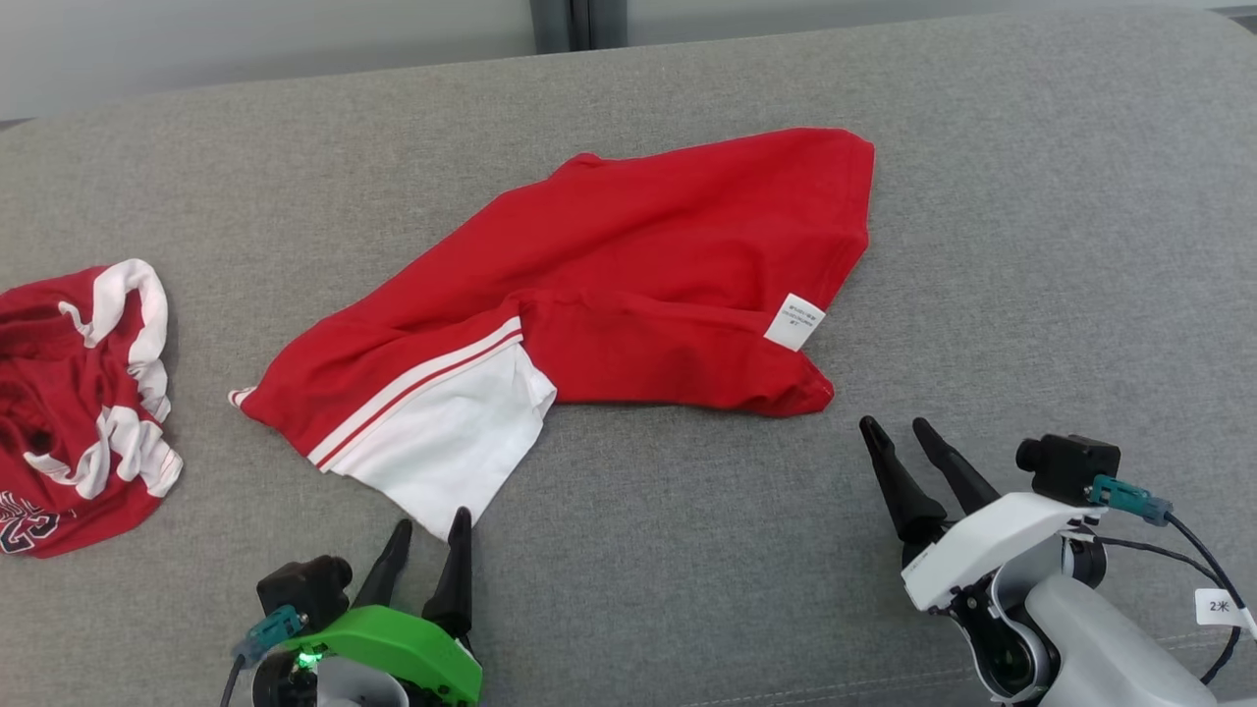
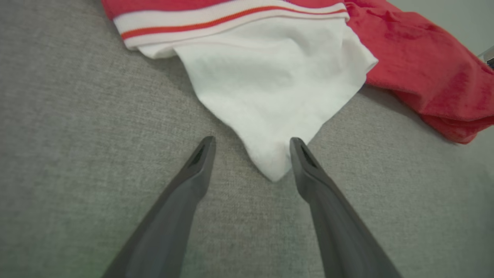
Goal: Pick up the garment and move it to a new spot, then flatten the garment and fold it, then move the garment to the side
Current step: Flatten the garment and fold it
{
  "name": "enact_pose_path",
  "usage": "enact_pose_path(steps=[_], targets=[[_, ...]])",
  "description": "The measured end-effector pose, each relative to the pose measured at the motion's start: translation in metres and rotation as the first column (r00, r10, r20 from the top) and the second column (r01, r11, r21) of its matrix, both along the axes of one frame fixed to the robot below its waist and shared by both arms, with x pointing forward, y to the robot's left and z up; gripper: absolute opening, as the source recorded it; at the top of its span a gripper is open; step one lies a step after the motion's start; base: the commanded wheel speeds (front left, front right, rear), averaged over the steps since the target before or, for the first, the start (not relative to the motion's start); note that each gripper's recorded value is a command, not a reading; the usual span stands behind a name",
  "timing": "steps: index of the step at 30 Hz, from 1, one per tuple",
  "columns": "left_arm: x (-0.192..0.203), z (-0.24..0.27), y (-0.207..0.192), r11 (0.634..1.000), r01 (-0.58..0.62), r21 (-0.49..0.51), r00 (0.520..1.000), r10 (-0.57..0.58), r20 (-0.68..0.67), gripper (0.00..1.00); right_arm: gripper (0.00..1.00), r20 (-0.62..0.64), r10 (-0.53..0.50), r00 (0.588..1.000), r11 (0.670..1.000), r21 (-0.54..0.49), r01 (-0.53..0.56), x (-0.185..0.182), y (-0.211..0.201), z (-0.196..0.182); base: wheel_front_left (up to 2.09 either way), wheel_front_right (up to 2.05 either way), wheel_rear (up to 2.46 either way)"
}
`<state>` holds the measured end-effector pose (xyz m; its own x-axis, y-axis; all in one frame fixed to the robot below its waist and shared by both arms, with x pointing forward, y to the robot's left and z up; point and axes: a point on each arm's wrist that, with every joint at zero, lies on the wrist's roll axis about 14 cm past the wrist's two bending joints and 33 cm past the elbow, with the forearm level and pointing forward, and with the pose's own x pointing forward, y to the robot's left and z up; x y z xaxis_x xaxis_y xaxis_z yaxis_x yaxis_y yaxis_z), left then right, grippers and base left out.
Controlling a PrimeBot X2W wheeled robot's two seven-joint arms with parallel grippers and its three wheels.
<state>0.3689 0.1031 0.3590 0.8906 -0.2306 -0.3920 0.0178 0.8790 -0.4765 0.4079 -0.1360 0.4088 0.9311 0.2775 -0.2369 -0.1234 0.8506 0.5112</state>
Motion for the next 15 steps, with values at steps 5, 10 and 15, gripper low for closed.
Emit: enact_pose_path(steps=[5,10,15], targets=[[0.007,0.004,-0.015,0.997,0.021,-0.068,1.000,-0.021,-0.002,0.93,1.00,-0.002,-0.021,1.000,1.000,-0.008,0.021,0.000,-0.009,-0.001,0.00,0.00,0.00],[0.005,0.002,-0.028,0.995,0.056,-0.086,0.998,-0.057,-0.013,0.00,1.00,0.002,-0.031,1.000,0.999,-0.015,0.031,0.000,-0.014,-0.001,0.00,0.00,0.00],[0.008,0.005,-0.022,0.997,0.036,-0.069,0.999,-0.035,0.011,0.00,1.00,0.005,-0.031,1.000,0.999,-0.017,0.031,0.000,-0.014,0.000,0.00,0.00,0.00]])
